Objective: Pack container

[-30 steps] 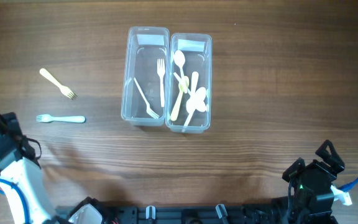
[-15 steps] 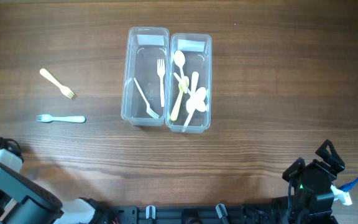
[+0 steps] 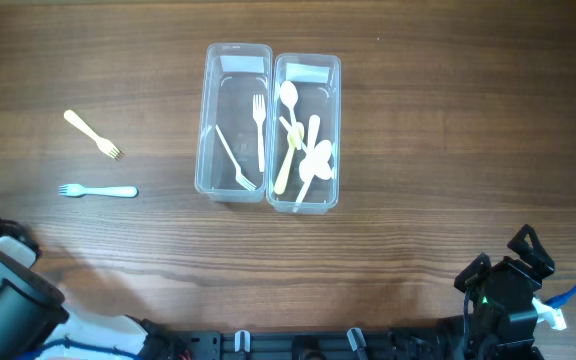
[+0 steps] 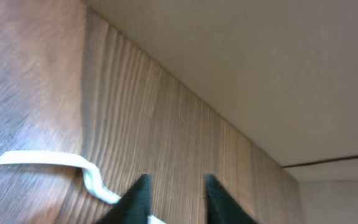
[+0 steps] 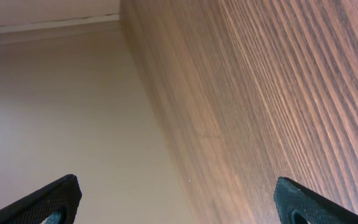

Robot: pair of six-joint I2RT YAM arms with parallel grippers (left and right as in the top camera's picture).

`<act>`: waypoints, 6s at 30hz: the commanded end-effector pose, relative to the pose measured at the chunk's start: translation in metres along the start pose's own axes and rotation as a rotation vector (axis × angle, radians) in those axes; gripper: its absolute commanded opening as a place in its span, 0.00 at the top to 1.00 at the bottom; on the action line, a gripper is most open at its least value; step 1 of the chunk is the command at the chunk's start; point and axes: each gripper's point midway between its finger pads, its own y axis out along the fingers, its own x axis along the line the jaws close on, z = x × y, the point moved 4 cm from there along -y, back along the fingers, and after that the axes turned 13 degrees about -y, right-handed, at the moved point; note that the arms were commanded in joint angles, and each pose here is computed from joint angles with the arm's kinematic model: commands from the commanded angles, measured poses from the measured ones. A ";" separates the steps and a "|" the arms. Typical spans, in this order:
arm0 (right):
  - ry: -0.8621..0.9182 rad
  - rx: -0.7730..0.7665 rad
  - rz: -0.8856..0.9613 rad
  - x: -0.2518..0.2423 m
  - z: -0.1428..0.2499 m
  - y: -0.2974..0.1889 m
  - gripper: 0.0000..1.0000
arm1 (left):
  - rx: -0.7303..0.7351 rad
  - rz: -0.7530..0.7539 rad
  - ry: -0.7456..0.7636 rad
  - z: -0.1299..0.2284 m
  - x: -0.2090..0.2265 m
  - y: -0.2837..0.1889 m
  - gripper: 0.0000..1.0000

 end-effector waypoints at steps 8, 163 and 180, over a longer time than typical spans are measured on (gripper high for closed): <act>0.014 -0.014 -0.014 0.002 -0.003 -0.001 0.00 | 0.121 0.035 0.005 0.011 -0.008 0.040 0.20; 0.014 -0.014 -0.014 0.002 -0.003 -0.001 0.00 | 0.767 -0.391 0.953 0.122 0.036 -0.055 0.06; 0.013 -0.014 -0.014 0.002 -0.003 -0.001 0.00 | 0.747 -0.353 0.945 0.107 -0.001 -0.073 0.96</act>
